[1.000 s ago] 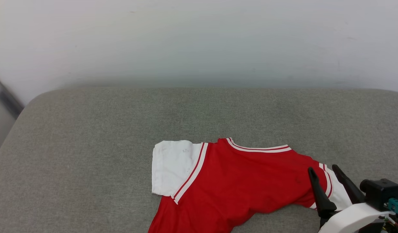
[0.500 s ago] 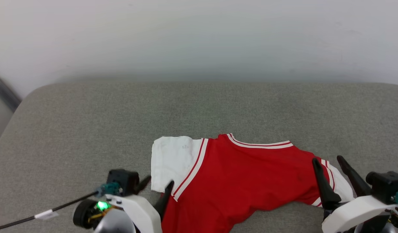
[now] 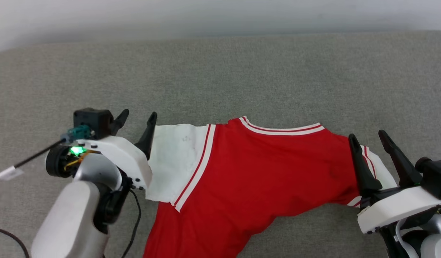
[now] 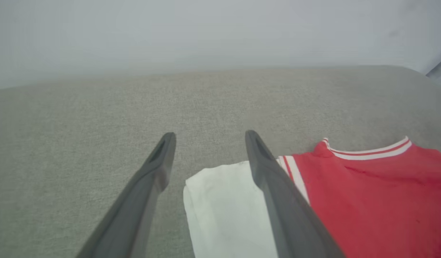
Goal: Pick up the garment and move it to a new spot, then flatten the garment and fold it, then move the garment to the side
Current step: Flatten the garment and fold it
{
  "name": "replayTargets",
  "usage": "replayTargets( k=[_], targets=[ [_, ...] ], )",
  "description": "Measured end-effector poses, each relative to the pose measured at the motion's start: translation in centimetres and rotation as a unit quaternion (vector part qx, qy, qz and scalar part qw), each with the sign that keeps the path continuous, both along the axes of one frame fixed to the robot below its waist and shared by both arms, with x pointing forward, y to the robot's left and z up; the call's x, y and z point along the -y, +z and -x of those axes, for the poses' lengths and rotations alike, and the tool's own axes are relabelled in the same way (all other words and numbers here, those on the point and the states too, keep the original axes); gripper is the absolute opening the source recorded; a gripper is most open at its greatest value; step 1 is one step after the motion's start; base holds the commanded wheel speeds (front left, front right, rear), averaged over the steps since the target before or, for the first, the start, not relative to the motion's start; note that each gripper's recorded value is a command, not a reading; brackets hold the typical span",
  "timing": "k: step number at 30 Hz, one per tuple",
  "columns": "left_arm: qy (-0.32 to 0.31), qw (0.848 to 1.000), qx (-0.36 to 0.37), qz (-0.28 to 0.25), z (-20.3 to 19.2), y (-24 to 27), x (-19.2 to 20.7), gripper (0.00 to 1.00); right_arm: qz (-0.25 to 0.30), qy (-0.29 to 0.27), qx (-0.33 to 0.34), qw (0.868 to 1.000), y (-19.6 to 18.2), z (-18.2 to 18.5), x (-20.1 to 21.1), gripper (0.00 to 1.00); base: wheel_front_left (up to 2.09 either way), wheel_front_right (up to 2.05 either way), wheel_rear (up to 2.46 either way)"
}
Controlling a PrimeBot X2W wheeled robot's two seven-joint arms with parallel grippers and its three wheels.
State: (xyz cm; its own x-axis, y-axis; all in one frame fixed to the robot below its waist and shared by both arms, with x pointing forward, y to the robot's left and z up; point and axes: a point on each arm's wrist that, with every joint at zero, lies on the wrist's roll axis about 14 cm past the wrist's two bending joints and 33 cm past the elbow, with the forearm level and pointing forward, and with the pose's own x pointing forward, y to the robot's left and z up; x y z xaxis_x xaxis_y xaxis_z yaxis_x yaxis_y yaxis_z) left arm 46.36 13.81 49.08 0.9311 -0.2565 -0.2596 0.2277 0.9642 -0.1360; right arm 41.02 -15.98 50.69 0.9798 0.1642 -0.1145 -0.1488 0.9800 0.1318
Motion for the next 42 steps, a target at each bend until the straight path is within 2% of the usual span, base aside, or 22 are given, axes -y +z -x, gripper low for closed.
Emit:
replayTargets(
  k=[6, 12, 16, 17, 18, 19, 20, 25, 34, 38, 42],
  targets=[
    [-0.042, 0.990, -0.134, -0.027, -1.8, -6.1, -0.6, 1.00, -0.001, -0.020, -0.025, 0.999, -2.0, -0.5, 1.3, 1.00, 0.00, 0.00, 0.00],
    [-0.082, 0.962, -0.254, -0.057, -1.3, -10.3, -1.1, 1.00, -0.004, -0.037, -0.035, 0.999, -3.1, -0.5, 2.2, 1.00, 0.00, 0.00, 0.00],
    [-0.102, 0.942, -0.310, -0.073, -0.9, -11.7, -1.1, 1.00, -0.005, -0.044, -0.041, 0.998, -3.6, -0.5, 2.6, 1.00, 0.00, 0.00, 0.00],
    [-0.105, 0.938, -0.322, -0.075, -0.8, -11.9, -1.0, 0.76, -0.005, -0.045, -0.040, 0.998, -3.6, -0.6, 2.6, 1.00, 0.00, 0.00, 0.00],
    [-0.109, 0.934, -0.332, -0.072, -0.7, -12.1, -0.8, 0.33, -0.005, -0.046, -0.037, 0.998, -3.5, -0.7, 2.7, 1.00, 0.00, 0.00, 0.00],
    [-0.112, 0.931, -0.342, -0.069, -0.6, -12.2, -0.7, 0.07, -0.005, -0.047, -0.036, 0.998, -3.5, -0.7, 2.8, 1.00, 0.00, 0.00, 0.00],
    [-0.113, 0.930, -0.344, -0.066, -0.5, -12.3, -0.5, 0.00, -0.006, -0.047, -0.036, 0.998, -3.6, -0.6, 2.8, 1.00, 0.00, 0.00, 0.00],
    [-0.108, 0.937, -0.327, -0.057, -0.2, -12.5, 0.2, 0.00, -0.008, -0.052, -0.032, 0.998, -3.2, -0.5, 3.0, 1.00, 0.00, 0.00, 0.00],
    [-0.057, 0.975, -0.210, -0.044, -0.7, -9.5, -0.3, 0.00, -0.024, -0.067, -0.047, 0.996, -3.4, 0.0, 4.1, 1.00, 0.00, 0.00, 0.00],
    [-0.033, 0.990, -0.132, -0.029, -1.6, -5.9, -0.9, 0.00, -0.038, -0.077, -0.083, 0.993, -4.3, 0.4, 5.3, 1.00, 0.00, 0.00, 0.00],
    [-0.021, 0.997, -0.075, -0.021, -1.3, -2.9, -1.1, 0.00, -0.040, -0.091, -0.150, 0.984, -5.9, 1.3, 7.6, 1.00, 0.00, 0.00, 0.00]
  ],
)
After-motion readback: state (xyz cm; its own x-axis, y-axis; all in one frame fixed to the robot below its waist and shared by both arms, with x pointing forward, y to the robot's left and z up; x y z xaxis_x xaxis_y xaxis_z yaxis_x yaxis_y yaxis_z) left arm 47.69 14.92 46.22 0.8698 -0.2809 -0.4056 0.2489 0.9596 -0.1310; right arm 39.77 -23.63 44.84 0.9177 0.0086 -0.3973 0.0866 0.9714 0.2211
